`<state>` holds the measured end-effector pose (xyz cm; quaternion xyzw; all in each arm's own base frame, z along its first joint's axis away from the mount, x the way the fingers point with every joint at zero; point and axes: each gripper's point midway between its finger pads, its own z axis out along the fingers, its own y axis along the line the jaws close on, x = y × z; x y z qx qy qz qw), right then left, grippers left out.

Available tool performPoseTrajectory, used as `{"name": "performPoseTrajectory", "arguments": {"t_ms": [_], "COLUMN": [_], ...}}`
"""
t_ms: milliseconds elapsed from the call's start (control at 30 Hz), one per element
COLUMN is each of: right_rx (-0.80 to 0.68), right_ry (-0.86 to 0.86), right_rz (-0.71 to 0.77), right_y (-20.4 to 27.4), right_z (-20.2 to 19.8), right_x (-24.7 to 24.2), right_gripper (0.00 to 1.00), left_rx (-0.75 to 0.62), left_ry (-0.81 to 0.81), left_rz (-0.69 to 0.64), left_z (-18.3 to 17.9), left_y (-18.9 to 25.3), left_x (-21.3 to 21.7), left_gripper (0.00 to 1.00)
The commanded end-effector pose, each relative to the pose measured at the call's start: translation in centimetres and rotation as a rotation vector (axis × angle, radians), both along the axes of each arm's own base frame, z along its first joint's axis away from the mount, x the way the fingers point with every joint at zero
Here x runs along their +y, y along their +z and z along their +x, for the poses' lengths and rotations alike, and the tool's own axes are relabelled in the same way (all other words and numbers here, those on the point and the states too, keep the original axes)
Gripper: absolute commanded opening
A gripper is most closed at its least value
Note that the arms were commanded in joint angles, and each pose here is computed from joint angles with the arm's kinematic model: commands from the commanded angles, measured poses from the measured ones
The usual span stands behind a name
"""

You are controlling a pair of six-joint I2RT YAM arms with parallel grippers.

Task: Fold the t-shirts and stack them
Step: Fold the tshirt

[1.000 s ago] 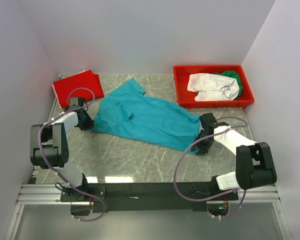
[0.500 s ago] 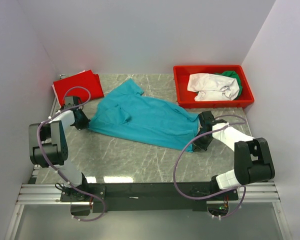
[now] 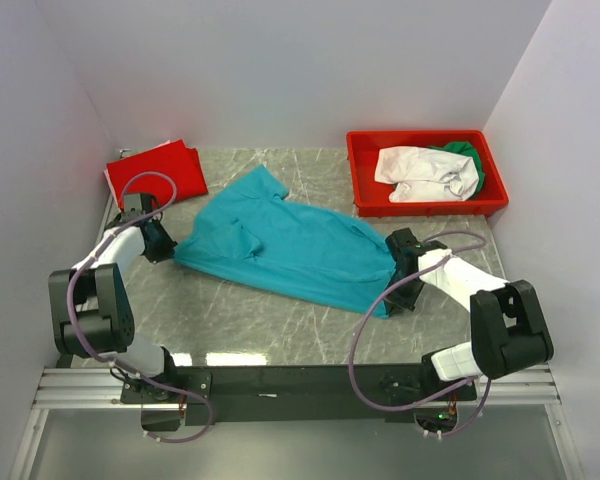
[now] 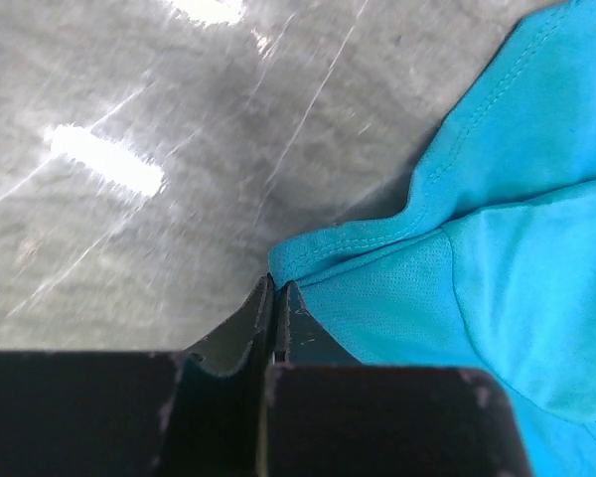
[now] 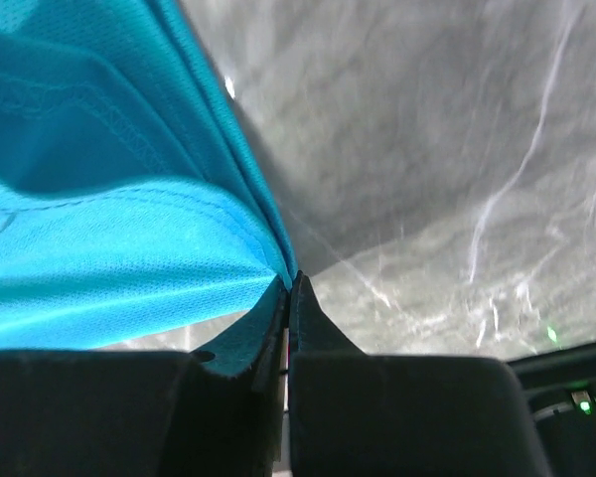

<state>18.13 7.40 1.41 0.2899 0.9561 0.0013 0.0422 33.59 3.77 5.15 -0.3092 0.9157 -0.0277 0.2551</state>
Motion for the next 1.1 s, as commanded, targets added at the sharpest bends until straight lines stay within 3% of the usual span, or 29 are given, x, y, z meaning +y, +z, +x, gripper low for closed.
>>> {"name": "performPoseTrajectory", "arguments": {"t_ms": [0, 33, 133, 167, 200, 300, 367, 567, 767, 933, 1067], "right_rx": [0.035, 0.038, 0.042, 0.042, 0.041, 0.005, -0.032, -0.188, -0.266, -0.268, -0.225], "right_ry": [0.012, 0.015, 0.021, 0.019, 0.024, 0.024, 0.035, 0.064, 0.114, 0.135, 0.126], "right_rz": [-0.065, -0.063, -0.049, -0.046, -0.047, -0.07, -0.082, -0.043, 0.087, 0.171, 0.151], "right_y": [0.6, 0.6, 0.5, 0.6, 0.7, 1.5, 2.8, 7.1, 8.0, 6.5, 4.6], "right_z": [-1.9, -2.1, -2.5, -2.6, -2.6, -1.8, -0.9, 2.7, 4.4, 5.0, 5.6], "right_x": [-0.4, -0.2, 0.5, 0.6, 0.6, 0.2, 0.1, 1.2, 3.8, 5.5, 5.5], "right_gripper": [0.0, 0.0, 0.02, 0.08, 0.23, 0.47, 0.53, 0.55, 0.51, 0.48, 0.47], "left_rx": [-0.021, -0.016, -0.02, -0.015, -0.019, -0.042, -0.068, -0.199, -0.231, -0.202, -0.165], "left_ry": [0.041, 0.043, 0.053, 0.051, 0.057, 0.054, 0.052, -0.04, -0.209, -0.259, -0.281], "left_rz": [0.055, 0.057, 0.08, 0.094, 0.123, 0.169, 0.175, 0.167, 0.019, -0.098, -0.146], "left_z": [-0.9, -1.2, -1.9, -2.1, -2.3, -1.9, -1.4, 2.4, 5.2, 5.3, 5.0], "left_y": [1.6, 1.7, 2.4, 2.6, 2.9, 4.4, 5.4, 8.9, 8.8, 6.1, 3.2], "left_x": [1.2, 1.3, 1.6, 1.8, 2.3, 3.0, 3.1, -0.4, -8.1, -11.0, -11.9], "left_gripper": [0.01, 0.02, 0.25, 0.45, 0.54, 0.7, 0.76, 0.82, 0.83, 0.83, 0.83]}}
